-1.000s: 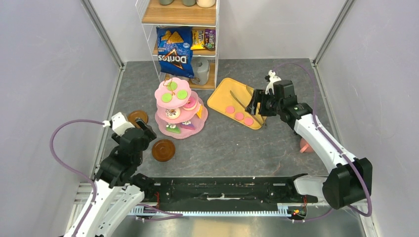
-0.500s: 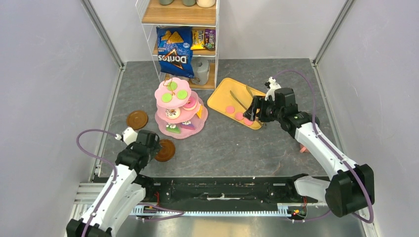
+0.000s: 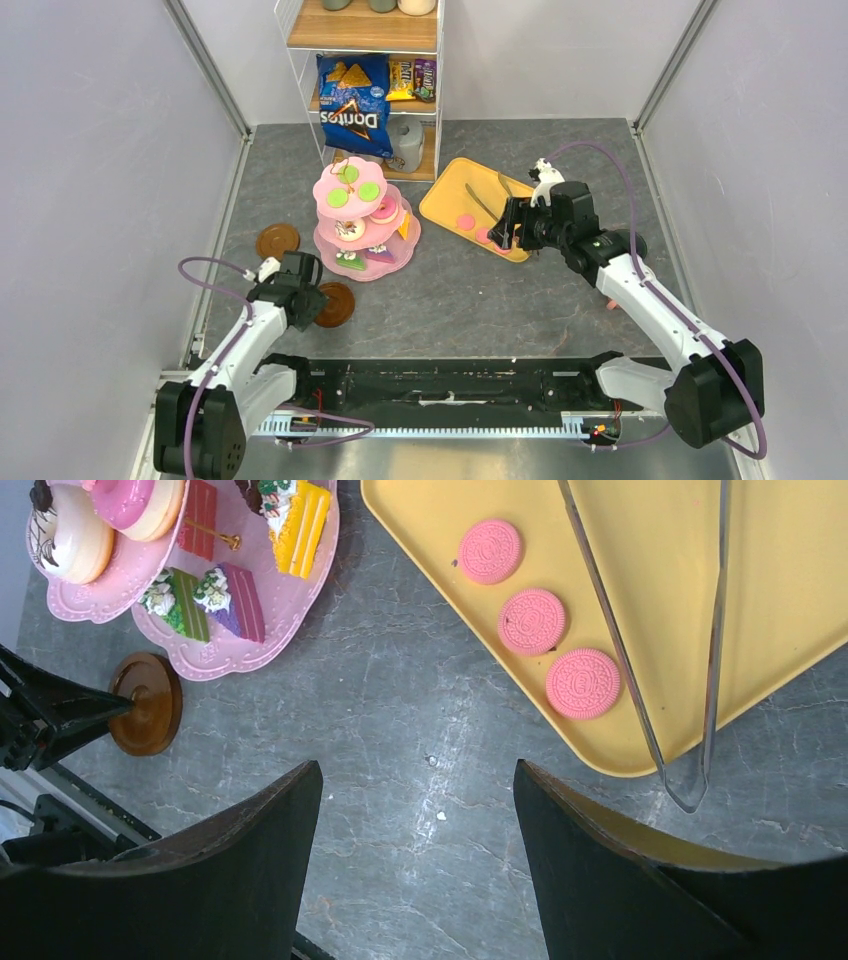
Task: Serve the afternoon tea
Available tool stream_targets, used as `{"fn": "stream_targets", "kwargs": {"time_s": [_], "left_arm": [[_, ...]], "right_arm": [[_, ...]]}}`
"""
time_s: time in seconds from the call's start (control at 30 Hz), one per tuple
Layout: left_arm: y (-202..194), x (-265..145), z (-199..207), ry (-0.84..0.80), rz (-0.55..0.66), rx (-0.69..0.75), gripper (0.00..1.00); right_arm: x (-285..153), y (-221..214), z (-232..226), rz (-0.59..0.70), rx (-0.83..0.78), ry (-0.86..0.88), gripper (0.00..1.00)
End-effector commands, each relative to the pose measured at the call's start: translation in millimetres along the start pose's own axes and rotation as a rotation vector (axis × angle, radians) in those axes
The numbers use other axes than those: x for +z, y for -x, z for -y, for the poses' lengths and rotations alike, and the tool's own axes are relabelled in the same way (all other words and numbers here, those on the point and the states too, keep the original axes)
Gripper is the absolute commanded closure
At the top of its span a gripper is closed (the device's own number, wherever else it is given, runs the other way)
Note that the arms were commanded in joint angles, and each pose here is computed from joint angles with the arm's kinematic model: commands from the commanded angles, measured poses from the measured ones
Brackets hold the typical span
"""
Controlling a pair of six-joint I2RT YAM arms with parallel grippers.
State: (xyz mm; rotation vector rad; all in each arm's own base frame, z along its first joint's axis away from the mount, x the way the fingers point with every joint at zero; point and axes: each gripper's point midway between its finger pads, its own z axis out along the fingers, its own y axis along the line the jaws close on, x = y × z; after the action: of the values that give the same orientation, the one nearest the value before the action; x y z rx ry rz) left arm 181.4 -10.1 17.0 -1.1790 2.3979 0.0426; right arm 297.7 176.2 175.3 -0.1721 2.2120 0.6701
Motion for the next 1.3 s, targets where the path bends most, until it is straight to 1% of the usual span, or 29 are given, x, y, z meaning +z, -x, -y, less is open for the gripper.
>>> {"fn": "stream_targets", "kwargs": {"time_s": [0.0,0.13,0.17,0.23,0.4,0.53,0.6,0.67,0.77,0.9,1.0,1.1,1.13,1.2,1.27], "left_arm": [[-13,-4,9,-0.058,-0.079,0.024,0.5],[-24,-6,17,-0.105,-0.135,0.027,0.63],[-29,-8,21,-0.127,-0.16,0.029,0.68],[-39,-11,30,-0.166,-0.198,0.029,0.72],[-64,-28,57,-0.238,-0.196,0.085,0.73],[-83,-43,87,-0.32,-0.189,0.068,0.73],[-93,-51,100,-0.35,-0.183,0.091,0.73],[-103,-59,113,-0.373,-0.17,0.127,0.71],[-115,-68,124,-0.393,-0.163,0.16,0.65],[-112,-74,124,-0.424,-0.14,0.154,0.56],[-98,-84,121,-0.459,-0.097,0.139,0.49],[-78,-97,115,-0.487,-0.032,0.135,0.45],[-70,-102,112,-0.492,-0.002,0.141,0.43],[-45,-117,106,-0.513,0.089,0.144,0.38],[-18,-134,98,-0.536,0.187,0.149,0.3]], "right_arm": [[-4,12,-3,0.053,-0.042,-0.007,0.22],[-5,12,-5,0.052,-0.048,-0.007,0.22],[-5,11,-6,0.051,-0.05,-0.005,0.22],[-5,10,-7,0.047,-0.049,-0.003,0.22],[-6,7,-15,0.03,-0.046,0.022,0.22],[-4,-1,-25,0.001,-0.035,0.058,0.24],[-2,-9,-33,-0.032,-0.043,0.087,0.24],[1,-21,-42,-0.084,-0.069,0.105,0.25],[9,-44,-60,-0.177,-0.11,0.131,0.26],[26,-78,-77,-0.289,-0.128,0.144,0.27],[41,-104,-92,-0.359,-0.167,0.137,0.27],[57,-123,-104,-0.403,-0.221,0.106,0.27],[61,-126,-110,-0.412,-0.24,0.103,0.27],[71,-133,-114,-0.433,-0.275,0.06,0.27],[80,-136,-113,-0.435,-0.308,-0.002,0.27]]}}
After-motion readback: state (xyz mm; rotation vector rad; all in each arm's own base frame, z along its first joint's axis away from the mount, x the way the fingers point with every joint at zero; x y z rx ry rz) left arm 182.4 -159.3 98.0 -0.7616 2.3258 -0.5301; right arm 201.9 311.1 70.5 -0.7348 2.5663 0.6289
